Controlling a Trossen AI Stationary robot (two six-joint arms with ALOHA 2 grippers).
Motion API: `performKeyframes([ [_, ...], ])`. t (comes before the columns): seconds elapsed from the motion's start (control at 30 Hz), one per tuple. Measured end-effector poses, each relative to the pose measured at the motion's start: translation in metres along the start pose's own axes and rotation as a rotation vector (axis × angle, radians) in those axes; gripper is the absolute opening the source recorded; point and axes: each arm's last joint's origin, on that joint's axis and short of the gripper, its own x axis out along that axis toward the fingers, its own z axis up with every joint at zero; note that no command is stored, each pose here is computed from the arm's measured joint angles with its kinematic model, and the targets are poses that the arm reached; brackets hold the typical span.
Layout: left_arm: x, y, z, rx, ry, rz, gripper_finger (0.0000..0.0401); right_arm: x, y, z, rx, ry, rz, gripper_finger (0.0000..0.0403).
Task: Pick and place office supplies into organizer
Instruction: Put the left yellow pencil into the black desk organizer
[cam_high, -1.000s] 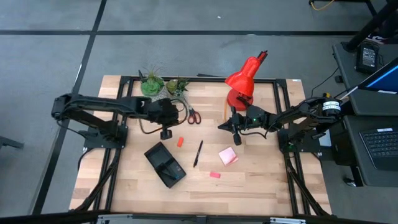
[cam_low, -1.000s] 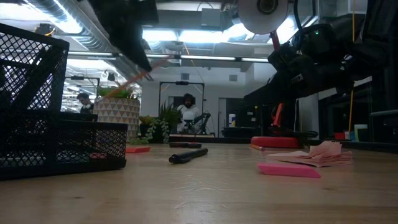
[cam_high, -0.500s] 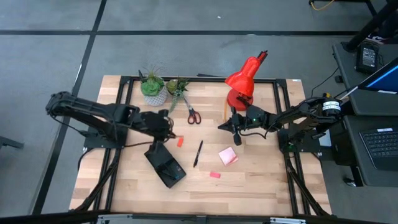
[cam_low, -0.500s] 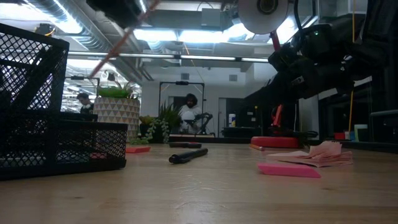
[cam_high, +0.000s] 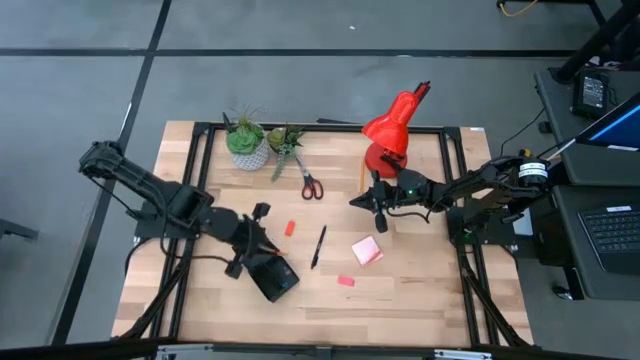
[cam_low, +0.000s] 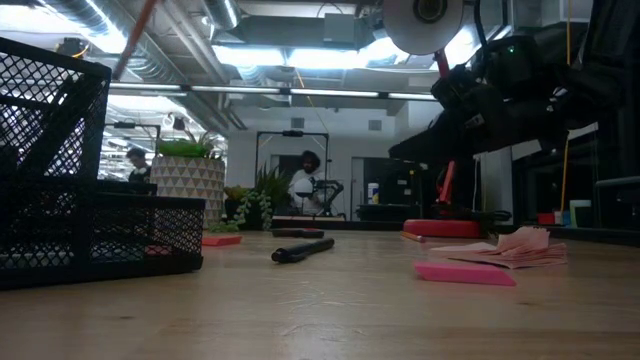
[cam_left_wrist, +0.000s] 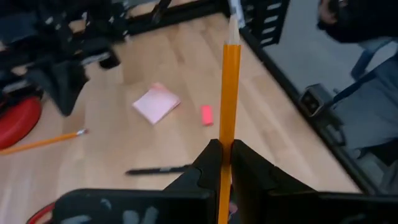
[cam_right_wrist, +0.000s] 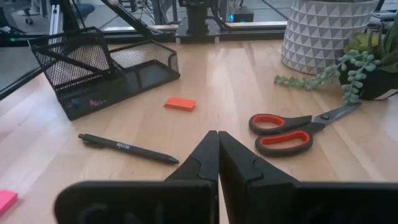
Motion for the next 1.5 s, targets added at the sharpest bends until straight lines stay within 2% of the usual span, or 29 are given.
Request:
performKeyframes([
  [0.37, 0.006, -0.030, 0.006, 0.006, -0.068, -0.028, 0.0020, 0.000, 0.000, 0.000, 0.027, -0.001, -0.001, 0.0009],
  [0.57, 0.022, -0.039, 0.000, -0.019, -0.017, -0.046, 0.0020, 0.000, 0.000, 0.001, 0.026, -0.006, 0.000, 0.0009],
  [0.83, 0.030, -0.054, -0.001, -0.045, -0.022, -0.101, 0.0020, 0.000, 0.000, 0.001, 0.028, -0.006, 0.000, 0.0009],
  [1.5, 0.066, -0.065, -0.019, 0.090, 0.112, -0.112, 0.0020, 0.001, 0.005, 0.001, 0.041, -0.004, 0.022, 0.0009],
])
